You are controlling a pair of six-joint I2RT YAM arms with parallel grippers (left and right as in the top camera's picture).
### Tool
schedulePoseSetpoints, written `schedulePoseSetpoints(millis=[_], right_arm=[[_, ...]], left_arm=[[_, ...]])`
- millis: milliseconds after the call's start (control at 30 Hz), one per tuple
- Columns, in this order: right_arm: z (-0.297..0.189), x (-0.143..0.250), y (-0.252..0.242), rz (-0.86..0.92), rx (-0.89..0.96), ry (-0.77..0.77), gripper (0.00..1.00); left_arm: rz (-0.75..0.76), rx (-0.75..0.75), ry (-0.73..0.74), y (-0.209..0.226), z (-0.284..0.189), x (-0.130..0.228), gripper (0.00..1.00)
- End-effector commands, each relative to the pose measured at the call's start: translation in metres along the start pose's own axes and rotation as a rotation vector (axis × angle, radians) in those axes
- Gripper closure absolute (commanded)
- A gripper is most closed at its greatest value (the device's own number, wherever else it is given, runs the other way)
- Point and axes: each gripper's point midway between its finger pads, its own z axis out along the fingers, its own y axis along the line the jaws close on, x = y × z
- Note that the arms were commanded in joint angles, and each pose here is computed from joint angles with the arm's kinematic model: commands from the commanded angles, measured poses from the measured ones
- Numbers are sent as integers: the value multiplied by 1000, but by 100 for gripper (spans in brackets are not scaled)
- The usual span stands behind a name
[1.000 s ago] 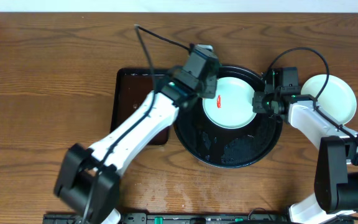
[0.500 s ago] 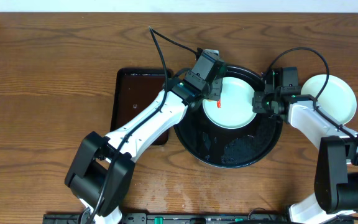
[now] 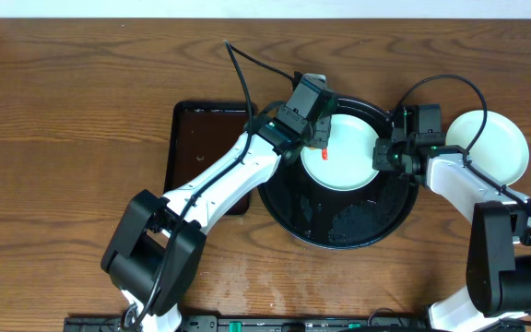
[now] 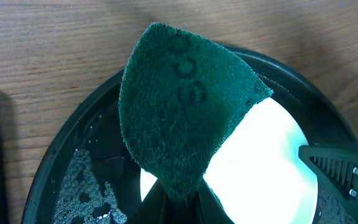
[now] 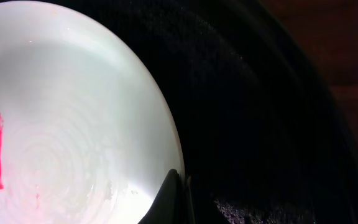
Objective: Clean dirty plates on tray and stack at the side
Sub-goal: 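Move sponge with left gripper onto red-marked plate, then scrub red mark with sponge in left gripper while right holds rim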
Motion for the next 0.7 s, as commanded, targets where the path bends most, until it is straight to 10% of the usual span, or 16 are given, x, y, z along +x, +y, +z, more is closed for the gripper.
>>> schedulePoseSetpoints(millis=[0,667], right_arm=[[1,5,1,7,1,10,99],[1,4,1,6,1,7,99]], left_arm=[[-10,13,-36,-5,-1,-11,92],[-12,42,-94,-9,67,-6,92]])
